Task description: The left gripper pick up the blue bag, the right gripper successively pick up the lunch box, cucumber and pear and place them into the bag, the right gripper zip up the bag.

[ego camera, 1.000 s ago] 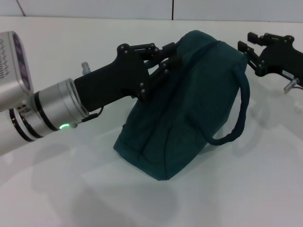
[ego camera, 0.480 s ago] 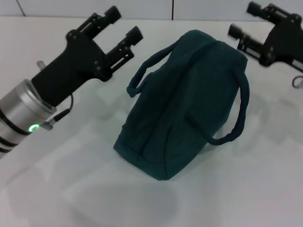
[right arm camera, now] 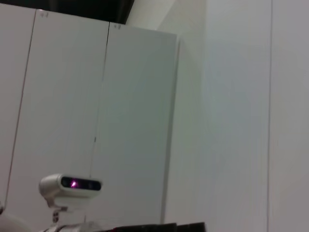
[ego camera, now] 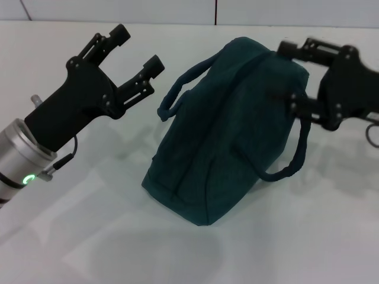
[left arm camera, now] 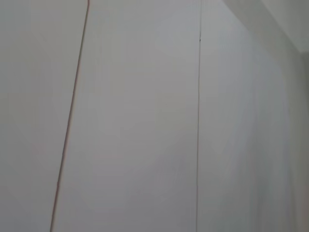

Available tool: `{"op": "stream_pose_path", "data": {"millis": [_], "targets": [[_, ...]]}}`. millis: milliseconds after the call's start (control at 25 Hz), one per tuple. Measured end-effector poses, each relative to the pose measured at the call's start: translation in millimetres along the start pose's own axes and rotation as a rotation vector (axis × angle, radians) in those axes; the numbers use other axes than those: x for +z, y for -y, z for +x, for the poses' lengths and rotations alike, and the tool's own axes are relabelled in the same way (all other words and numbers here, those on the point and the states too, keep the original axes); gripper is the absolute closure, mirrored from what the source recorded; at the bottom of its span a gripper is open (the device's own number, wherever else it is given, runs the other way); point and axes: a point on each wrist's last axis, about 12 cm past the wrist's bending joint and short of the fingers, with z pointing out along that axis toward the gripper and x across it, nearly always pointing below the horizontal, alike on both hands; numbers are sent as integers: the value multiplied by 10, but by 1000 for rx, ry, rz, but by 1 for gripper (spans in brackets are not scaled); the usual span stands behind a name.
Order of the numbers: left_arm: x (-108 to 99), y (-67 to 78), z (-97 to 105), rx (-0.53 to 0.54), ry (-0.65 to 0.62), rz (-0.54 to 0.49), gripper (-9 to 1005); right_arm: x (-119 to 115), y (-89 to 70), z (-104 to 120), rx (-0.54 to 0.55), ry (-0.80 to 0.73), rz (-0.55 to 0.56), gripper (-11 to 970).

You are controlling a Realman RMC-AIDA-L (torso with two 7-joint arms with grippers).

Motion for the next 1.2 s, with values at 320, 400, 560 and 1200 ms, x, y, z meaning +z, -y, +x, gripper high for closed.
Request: {"op": "stream_pose_path", "data": {"millis": [320, 400, 560, 1200], "targets": [[-97, 64, 57, 45, -19, -18, 118, 104, -94, 92, 30, 8, 3, 339], [-114, 76, 81, 34, -29, -20, 118, 108, -115, 123, 40, 9, 9, 339], [-133, 91, 107, 39, -43, -20, 119, 97, -135, 165, 56, 10, 22, 339], [-155, 123, 147, 53, -80, 9, 120, 56, -155, 245, 49, 61, 108, 339]]}}
